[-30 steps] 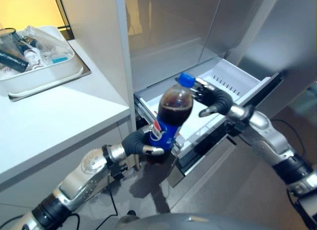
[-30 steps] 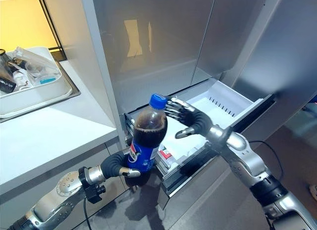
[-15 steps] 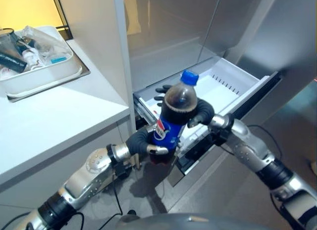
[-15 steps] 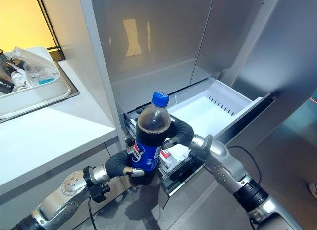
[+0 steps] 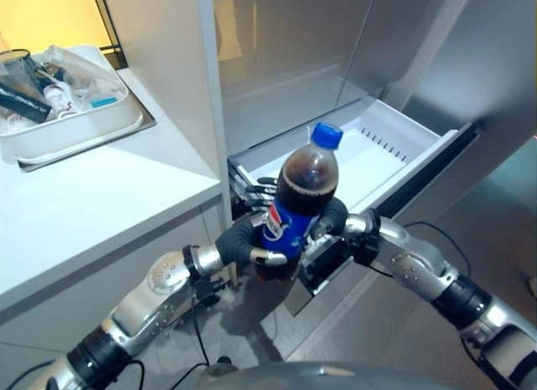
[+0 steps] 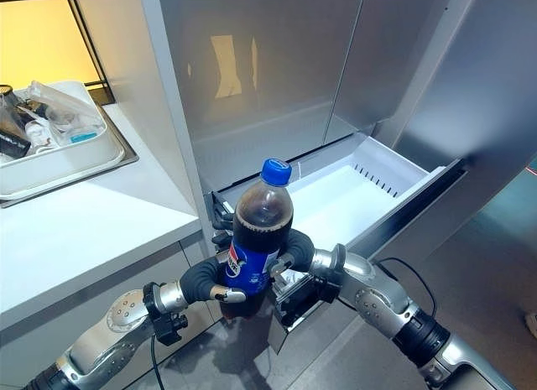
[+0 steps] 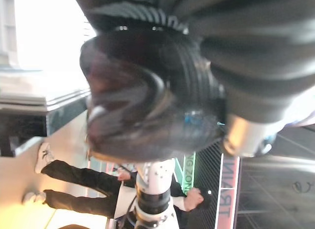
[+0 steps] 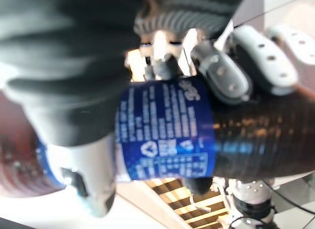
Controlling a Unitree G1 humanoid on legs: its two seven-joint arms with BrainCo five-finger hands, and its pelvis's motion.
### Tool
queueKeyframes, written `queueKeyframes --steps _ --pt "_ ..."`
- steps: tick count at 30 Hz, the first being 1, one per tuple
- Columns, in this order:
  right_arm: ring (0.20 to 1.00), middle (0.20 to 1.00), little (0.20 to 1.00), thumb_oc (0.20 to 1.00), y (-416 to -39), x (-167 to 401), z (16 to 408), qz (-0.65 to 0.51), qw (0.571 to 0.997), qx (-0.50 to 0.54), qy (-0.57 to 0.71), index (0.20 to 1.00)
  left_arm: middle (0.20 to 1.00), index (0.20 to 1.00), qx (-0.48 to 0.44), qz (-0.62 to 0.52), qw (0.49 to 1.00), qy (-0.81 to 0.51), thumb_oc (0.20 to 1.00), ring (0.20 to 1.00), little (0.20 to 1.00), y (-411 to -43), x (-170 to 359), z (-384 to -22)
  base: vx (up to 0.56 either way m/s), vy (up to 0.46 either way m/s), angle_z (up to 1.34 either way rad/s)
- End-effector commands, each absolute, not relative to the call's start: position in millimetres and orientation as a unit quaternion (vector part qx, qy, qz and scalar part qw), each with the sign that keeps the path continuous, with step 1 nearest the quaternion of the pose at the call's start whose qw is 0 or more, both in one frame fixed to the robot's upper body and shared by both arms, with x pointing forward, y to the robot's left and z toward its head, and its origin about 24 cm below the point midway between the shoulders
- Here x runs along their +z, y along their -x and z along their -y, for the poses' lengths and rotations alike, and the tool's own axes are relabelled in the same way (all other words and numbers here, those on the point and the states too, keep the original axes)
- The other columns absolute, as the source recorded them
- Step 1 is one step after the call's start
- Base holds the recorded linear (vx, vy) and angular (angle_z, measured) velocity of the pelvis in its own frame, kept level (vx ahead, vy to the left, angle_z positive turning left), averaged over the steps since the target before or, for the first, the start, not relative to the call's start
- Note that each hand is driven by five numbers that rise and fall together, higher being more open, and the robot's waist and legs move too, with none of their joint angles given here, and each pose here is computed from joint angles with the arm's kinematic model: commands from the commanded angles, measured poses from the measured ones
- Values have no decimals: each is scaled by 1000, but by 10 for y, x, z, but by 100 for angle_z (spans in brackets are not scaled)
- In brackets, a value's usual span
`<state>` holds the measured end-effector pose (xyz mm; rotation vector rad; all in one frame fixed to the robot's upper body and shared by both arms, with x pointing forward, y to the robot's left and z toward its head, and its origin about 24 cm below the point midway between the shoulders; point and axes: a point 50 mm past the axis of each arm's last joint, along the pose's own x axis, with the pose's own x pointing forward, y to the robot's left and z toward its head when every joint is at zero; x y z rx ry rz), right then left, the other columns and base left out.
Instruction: Take the drinks into the refrigerator
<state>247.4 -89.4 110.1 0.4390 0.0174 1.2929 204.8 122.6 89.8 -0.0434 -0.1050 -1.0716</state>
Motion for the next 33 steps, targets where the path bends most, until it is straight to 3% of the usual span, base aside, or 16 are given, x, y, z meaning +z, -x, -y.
queueKeyframes --steps 1,2,3,5,6,7,8,9,10,11,33 --pt "614 614 614 614 -2333 1415 606 62 699 658 -273 614 200 200 -503 171 847 20 200 200 200 -2277 1271 -1102 0 0 0" --pt "573 573 573 573 -2339 1423 591 65 699 655 -280 573 200 200 -501 170 849 22 200 200 200 -2281 1256 -1101 0 0 0" --pt "404 404 404 404 -2356 1447 562 76 699 647 -295 404 200 200 -499 168 850 25 200 200 200 -2283 1246 -1090 0 0 0" --pt "373 373 373 373 -2360 1450 554 79 699 644 -301 373 200 200 -499 168 850 28 200 200 200 -2285 1241 -1085 0 0 0" --pt "200 200 200 200 -2376 1470 558 90 701 634 -314 200 200 200 -496 162 852 33 200 200 200 -2285 1210 -1081 0 0 0" --pt "200 200 200 200 -2376 1470 558 90 701 634 -314 200 200 200 -496 162 852 33 200 200 200 -2285 1210 -1081 0 0 0" --pt "501 501 501 501 -2382 1475 558 95 702 629 -321 501 200 200 -494 158 854 35 200 200 200 -2281 1193 -1090 0 0 0" --pt "693 693 693 693 -2388 1496 579 103 704 625 -321 693 200 200 -492 157 855 36 200 200 200 -2276 1184 -1098 0 0 0" --pt "818 818 818 818 -2388 1496 579 103 704 625 -321 818 200 200 -492 157 855 36 200 200 200 -2276 1184 -1097 0 0 0" --pt "1000 1000 1000 1000 -2391 1506 593 107 705 623 -323 1000 200 200 -491 156 856 37 200 200 200 -2273 1176 -1101 0 0 0" --pt "1000 1000 1000 1000 -2573 1713 868 165 742 586 -281 1000 200 200 -492 141 857 50 200 200 200 -2227 1126 -1159 0 0 0"
